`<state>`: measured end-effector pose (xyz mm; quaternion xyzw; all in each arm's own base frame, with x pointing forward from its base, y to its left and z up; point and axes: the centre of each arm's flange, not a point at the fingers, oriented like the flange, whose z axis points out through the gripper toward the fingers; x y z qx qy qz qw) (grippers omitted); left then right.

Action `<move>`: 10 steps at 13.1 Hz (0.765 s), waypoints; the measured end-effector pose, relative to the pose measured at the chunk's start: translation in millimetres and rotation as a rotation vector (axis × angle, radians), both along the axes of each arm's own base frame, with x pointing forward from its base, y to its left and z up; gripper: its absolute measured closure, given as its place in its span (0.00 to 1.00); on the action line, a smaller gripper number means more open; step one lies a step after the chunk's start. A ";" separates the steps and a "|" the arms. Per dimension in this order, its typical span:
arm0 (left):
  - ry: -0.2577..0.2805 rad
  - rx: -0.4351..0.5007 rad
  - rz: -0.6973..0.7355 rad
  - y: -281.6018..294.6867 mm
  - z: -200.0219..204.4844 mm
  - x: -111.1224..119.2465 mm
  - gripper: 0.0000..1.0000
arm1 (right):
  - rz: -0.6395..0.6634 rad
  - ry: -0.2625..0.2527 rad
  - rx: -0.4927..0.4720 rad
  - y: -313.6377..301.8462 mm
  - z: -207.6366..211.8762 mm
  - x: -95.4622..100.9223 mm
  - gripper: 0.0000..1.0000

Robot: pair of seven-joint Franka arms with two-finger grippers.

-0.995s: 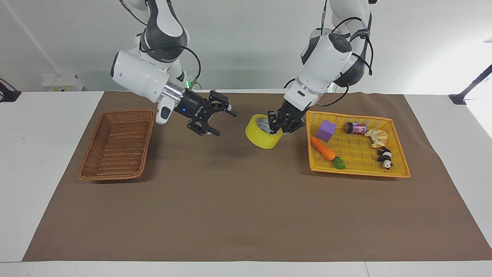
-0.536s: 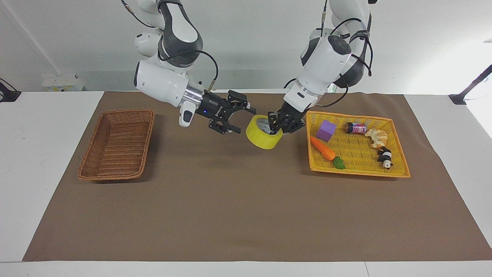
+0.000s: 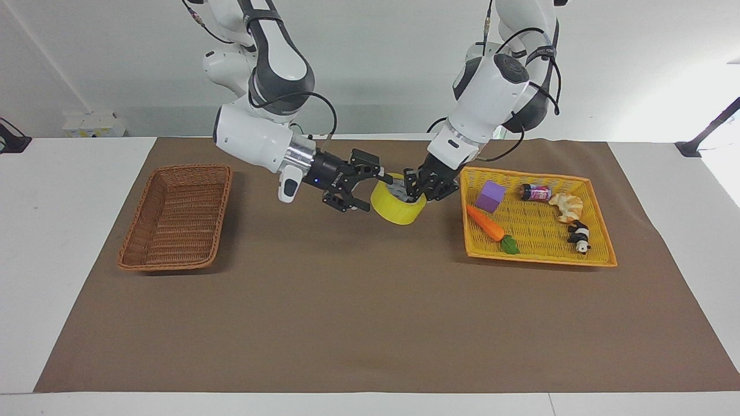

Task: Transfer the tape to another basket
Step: 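Close the right gripper on the tape rim beside the left gripper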

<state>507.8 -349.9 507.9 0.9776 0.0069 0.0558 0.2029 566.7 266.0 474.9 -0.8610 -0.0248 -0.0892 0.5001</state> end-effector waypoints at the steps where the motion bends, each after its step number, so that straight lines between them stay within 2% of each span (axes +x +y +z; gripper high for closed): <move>1: 0.000 0.000 0.000 0.0 0.0 0.0 0.78 | 0.003 0.000 0.000 1.6 0.0 -0.7 0.00; 5: 0.000 0.000 0.002 1.2 -0.1 0.8 0.78 | 0.000 0.001 -0.001 0.1 -0.7 -0.1 0.02; 7: 0.000 0.000 0.003 1.4 -0.1 0.9 0.78 | 0.001 0.001 -0.002 0.0 -1.4 -0.3 0.06; 8: 0.000 0.000 0.003 1.5 -0.2 1.0 0.78 | 0.003 -0.002 -0.003 -0.1 -2.6 -0.6 0.12; 10: 0.000 0.001 0.003 1.7 -0.2 1.1 0.78 | 0.008 -0.006 -0.006 -0.4 -4.9 -1.3 0.17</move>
